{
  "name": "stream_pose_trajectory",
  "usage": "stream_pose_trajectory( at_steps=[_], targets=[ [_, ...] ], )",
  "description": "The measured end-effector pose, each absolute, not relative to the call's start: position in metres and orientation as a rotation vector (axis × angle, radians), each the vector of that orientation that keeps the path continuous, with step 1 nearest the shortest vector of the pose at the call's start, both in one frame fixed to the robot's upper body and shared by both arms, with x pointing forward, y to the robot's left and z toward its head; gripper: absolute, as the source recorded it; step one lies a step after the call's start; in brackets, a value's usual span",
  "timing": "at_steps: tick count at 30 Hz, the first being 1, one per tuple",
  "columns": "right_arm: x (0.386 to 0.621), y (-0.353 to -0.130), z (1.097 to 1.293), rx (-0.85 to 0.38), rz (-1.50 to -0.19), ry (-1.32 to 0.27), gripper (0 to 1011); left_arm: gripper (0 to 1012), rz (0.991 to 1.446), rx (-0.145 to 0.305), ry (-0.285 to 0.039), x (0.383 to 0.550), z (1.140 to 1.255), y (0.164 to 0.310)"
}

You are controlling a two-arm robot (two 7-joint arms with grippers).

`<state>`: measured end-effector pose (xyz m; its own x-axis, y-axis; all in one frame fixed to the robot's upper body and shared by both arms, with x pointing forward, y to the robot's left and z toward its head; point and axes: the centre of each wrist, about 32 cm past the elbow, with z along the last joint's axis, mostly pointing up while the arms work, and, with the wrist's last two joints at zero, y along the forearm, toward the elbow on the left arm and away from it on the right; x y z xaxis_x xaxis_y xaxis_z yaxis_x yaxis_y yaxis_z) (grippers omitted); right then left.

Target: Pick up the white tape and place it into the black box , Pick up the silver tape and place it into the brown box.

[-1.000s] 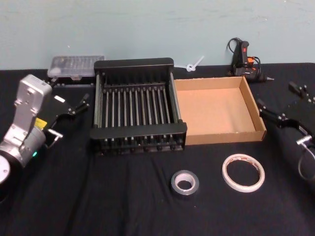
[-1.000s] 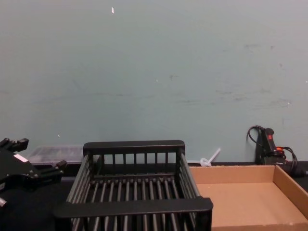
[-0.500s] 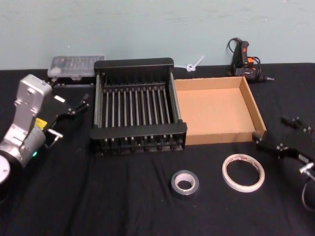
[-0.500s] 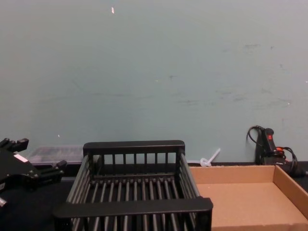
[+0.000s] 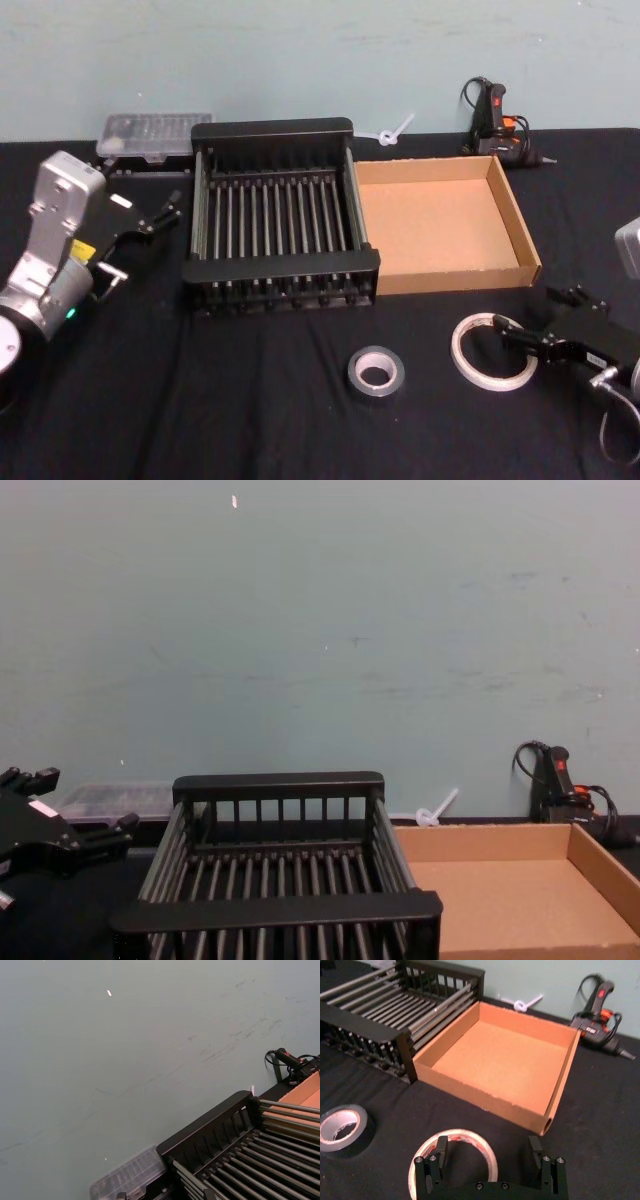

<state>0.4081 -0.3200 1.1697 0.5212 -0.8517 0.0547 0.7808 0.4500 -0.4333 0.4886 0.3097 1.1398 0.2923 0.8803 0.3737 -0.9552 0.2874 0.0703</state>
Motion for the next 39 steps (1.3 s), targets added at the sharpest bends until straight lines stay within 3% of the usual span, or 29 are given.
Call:
stream_pose_trajectory(
  at_steps=[39],
  targets=[
    [0.420,-0.310,1.151,-0.527,-0.991,0.234,1002,1001,1.248,0.304,-0.285,0.489,1.140,0.310]
  ],
)
